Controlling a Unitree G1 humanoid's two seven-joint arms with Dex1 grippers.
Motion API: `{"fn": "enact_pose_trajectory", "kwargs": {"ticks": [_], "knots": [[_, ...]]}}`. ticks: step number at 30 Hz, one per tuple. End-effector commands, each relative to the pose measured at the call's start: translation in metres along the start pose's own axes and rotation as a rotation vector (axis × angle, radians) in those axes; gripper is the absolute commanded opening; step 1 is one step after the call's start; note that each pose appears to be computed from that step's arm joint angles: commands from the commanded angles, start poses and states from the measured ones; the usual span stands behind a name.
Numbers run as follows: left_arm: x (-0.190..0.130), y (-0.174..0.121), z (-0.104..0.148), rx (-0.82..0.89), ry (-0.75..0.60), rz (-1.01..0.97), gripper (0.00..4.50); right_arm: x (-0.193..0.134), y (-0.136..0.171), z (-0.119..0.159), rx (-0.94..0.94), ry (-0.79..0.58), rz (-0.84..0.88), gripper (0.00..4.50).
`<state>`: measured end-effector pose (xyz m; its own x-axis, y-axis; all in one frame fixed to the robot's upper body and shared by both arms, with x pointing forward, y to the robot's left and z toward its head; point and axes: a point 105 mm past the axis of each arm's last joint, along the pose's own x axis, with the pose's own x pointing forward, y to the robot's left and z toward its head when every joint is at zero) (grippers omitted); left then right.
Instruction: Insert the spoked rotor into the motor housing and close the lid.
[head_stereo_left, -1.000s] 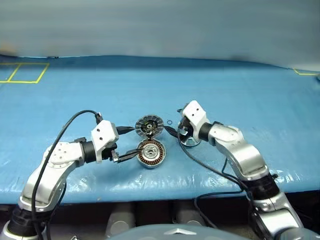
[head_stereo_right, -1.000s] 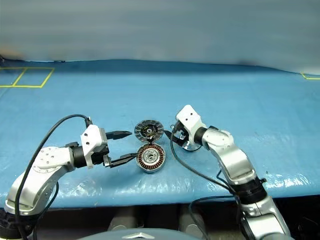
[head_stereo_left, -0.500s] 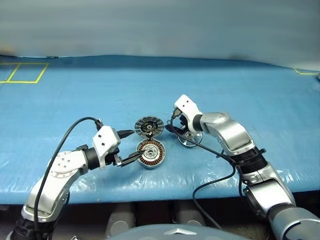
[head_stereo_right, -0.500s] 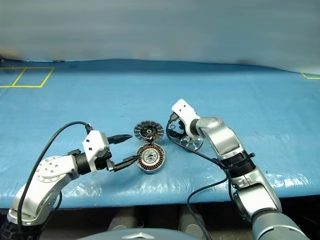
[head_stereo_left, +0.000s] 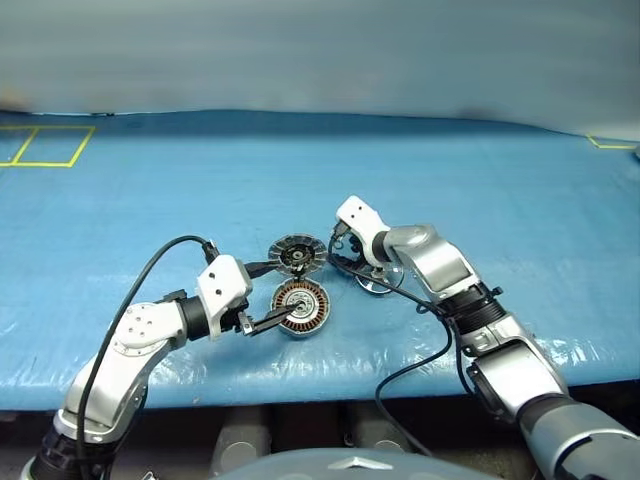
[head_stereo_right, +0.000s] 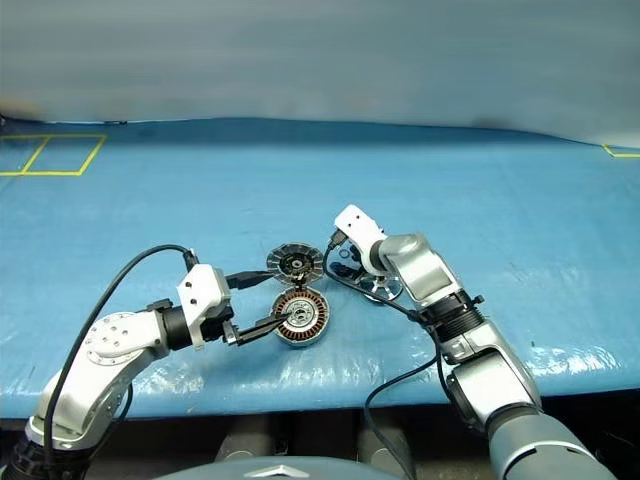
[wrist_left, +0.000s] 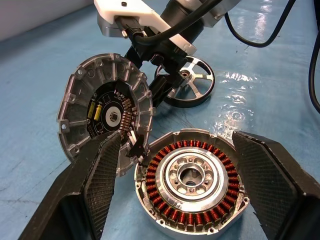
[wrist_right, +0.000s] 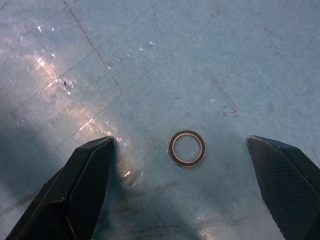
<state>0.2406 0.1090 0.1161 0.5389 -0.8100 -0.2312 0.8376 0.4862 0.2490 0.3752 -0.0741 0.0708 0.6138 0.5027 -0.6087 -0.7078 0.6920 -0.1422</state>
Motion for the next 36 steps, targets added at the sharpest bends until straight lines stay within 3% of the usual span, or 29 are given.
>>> {"fn": "enact_pose_trajectory", "kwargs": {"ticks": [1,11,22,25,34,36], "knots": [[0.002,-0.001,0.014,0.053,-0.045,0.003,3.79,-0.003,-0.003,0.002,0.029,-0.007,-0.025,4.50],[0.005,0.001,0.021,0.089,-0.054,-0.005,3.79,-0.001,-0.002,-0.006,0.177,-0.008,-0.042,4.50],[0.006,0.001,0.021,0.104,-0.047,-0.009,3.79,0.004,0.005,-0.013,0.156,0.001,-0.035,4.50],[0.005,0.001,0.021,0.101,-0.049,-0.009,3.83,0.005,0.007,-0.015,0.137,0.007,-0.024,3.90],[0.005,0.002,0.020,0.094,-0.046,-0.005,3.83,0.002,0.007,-0.016,0.122,0.012,-0.029,0.90],[0.005,0.002,0.019,0.093,-0.044,-0.008,3.83,-0.001,0.009,-0.014,0.115,0.002,-0.021,0.75]]}}
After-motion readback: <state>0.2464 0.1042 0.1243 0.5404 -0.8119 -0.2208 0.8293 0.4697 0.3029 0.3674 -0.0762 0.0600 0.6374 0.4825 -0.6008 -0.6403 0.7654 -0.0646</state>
